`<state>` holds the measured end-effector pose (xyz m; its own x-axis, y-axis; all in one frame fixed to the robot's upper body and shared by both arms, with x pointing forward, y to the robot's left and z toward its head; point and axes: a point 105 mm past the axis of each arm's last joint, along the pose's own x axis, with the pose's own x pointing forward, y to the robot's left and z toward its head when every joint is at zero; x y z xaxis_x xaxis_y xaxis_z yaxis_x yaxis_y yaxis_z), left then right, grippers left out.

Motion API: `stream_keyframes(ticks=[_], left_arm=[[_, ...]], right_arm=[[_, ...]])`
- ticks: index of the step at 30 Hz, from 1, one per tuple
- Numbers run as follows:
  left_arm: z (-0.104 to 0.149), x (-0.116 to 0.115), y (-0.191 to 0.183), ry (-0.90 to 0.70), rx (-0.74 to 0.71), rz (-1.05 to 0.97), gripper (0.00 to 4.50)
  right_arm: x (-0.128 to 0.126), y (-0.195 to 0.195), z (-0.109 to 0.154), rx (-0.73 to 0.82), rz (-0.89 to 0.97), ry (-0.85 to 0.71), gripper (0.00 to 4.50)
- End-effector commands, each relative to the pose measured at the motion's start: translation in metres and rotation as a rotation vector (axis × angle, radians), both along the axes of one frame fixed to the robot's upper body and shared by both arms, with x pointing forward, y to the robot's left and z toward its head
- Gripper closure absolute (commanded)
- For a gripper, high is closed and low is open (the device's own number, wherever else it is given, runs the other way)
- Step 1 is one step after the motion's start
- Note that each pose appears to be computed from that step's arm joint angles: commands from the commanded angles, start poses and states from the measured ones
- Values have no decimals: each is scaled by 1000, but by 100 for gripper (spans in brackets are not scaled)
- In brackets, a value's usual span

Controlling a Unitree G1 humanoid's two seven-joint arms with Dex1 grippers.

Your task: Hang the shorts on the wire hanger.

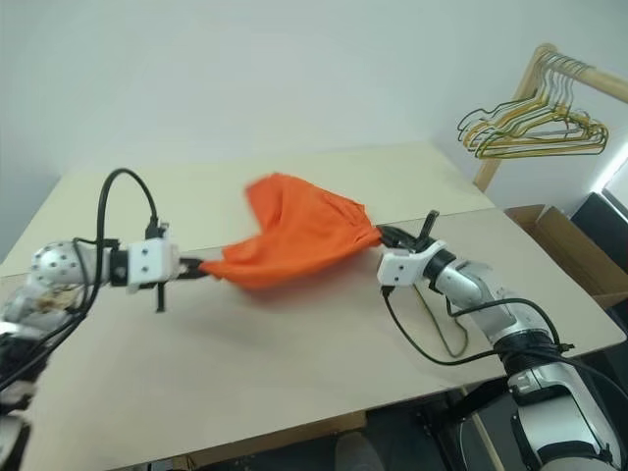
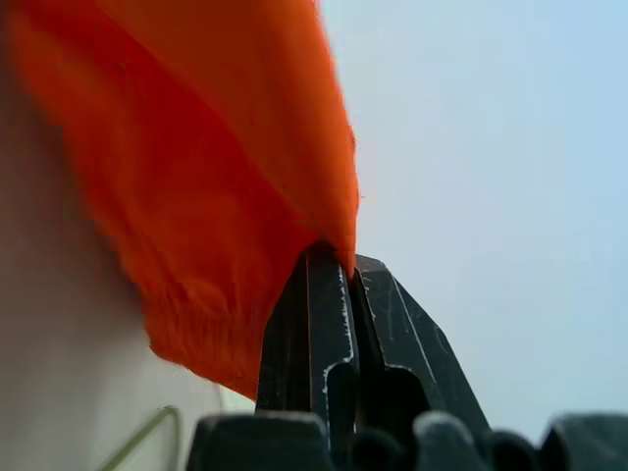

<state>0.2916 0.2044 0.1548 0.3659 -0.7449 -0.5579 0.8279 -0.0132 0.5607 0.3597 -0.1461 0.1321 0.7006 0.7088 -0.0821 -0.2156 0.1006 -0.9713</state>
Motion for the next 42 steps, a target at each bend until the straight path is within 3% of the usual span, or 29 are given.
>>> stream_keyframes(ticks=[1, 6, 13, 15, 16, 19, 24, 27, 31, 35, 42], left_arm=[[11, -27, 4, 92, 65, -58, 450], [-2, -64, 10, 226, 201, -113, 450], [-11, -98, -19, 309, 155, -203, 450], [-15, -102, -27, 312, 143, -201, 450], [-16, -103, -28, 320, 139, -209, 428], [-13, -107, -24, 338, 139, -233, 349], [3, -92, -6, 267, 154, -208, 195], [22, -85, -2, 236, 82, -181, 192], [40, -68, -15, 190, -131, -120, 192], [50, -54, -44, 241, -366, -66, 192], [50, -53, -86, 313, -499, -110, 192]], right_arm=[[-18, 14, -3, -74, 138, 24, 446], [-45, 8, -39, -272, 245, 158, 446], [-63, -8, -47, -339, 228, 221, 446], [-73, -13, -45, -349, 240, 252, 396], [-79, -15, -45, -351, 250, 272, 368], [-104, -20, -41, -351, 298, 339, 268], [-133, -29, -26, -290, 264, 471, 100], [-129, -46, -11, -83, 52, 592, 5], [-117, -86, -6, 193, -326, 719, 5], [-114, -115, -5, 445, -598, 787, 5], [-120, -177, -33, 651, -1189, 878, 5]])
